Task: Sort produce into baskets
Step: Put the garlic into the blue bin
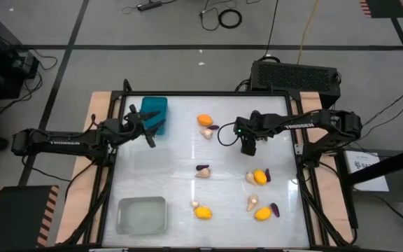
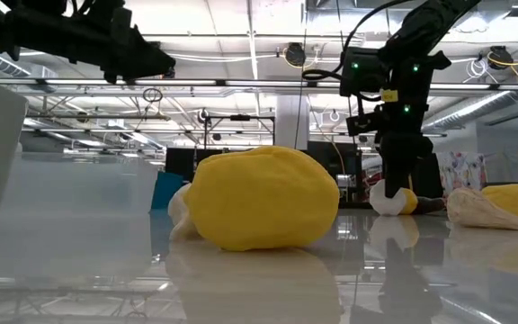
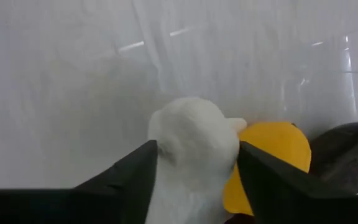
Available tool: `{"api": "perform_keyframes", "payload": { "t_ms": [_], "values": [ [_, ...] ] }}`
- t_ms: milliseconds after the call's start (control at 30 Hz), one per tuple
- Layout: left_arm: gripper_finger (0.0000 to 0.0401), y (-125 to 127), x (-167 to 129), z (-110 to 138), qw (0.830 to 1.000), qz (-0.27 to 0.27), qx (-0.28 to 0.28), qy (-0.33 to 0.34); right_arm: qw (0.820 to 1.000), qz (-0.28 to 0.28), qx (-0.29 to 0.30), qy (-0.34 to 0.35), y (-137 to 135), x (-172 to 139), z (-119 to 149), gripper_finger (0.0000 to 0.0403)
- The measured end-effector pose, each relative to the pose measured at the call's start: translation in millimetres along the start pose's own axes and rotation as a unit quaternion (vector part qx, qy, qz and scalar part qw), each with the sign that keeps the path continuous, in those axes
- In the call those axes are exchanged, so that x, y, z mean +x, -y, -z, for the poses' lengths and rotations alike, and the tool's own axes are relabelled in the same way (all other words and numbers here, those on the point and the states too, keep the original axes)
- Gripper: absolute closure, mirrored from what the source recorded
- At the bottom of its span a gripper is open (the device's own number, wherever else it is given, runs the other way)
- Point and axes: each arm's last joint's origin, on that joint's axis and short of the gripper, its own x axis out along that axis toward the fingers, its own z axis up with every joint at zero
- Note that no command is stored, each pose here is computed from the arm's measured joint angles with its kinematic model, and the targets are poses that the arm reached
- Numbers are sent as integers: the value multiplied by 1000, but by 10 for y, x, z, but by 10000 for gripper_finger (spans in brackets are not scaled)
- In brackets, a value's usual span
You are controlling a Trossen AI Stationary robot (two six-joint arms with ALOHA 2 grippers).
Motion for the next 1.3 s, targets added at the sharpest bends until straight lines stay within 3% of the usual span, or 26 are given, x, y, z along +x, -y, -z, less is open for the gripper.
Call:
{"api": "perform_keyframes", "payload": {
  "t_ms": [233,433,600,700,800,900,967,1133,1233,1300],
  "values": [
    [198,-15,-1,13,1000,-26,6,-8,1000,1,0,4,-3,-9,-5,293],
    [198,-34,-5,61,995,-60,78,-36,1000,-2,3,20,9,-79,-67,313],
    [198,-96,-23,97,978,-168,106,-67,997,-16,17,78,32,-249,-288,313],
    [198,-134,-40,96,961,-236,123,-79,987,-38,30,155,41,-368,-486,313],
    [198,-188,-63,99,932,-318,142,-98,963,-58,39,259,37,-437,-692,313],
    [198,-267,-82,125,900,-392,152,-121,928,-70,38,363,22,-458,-915,313],
    [198,-317,-87,154,883,-418,162,-138,901,-70,39,425,3,-418,-1065,313],
    [198,-427,-96,240,863,-451,156,-165,827,-101,38,551,-87,-209,-1448,313],
    [198,-487,-106,281,852,-468,152,-179,806,-127,47,576,-143,-77,-1748,313],
    [198,-521,-110,298,846,-477,152,-185,805,-141,50,575,-181,21,-1959,313]
  ]
}}
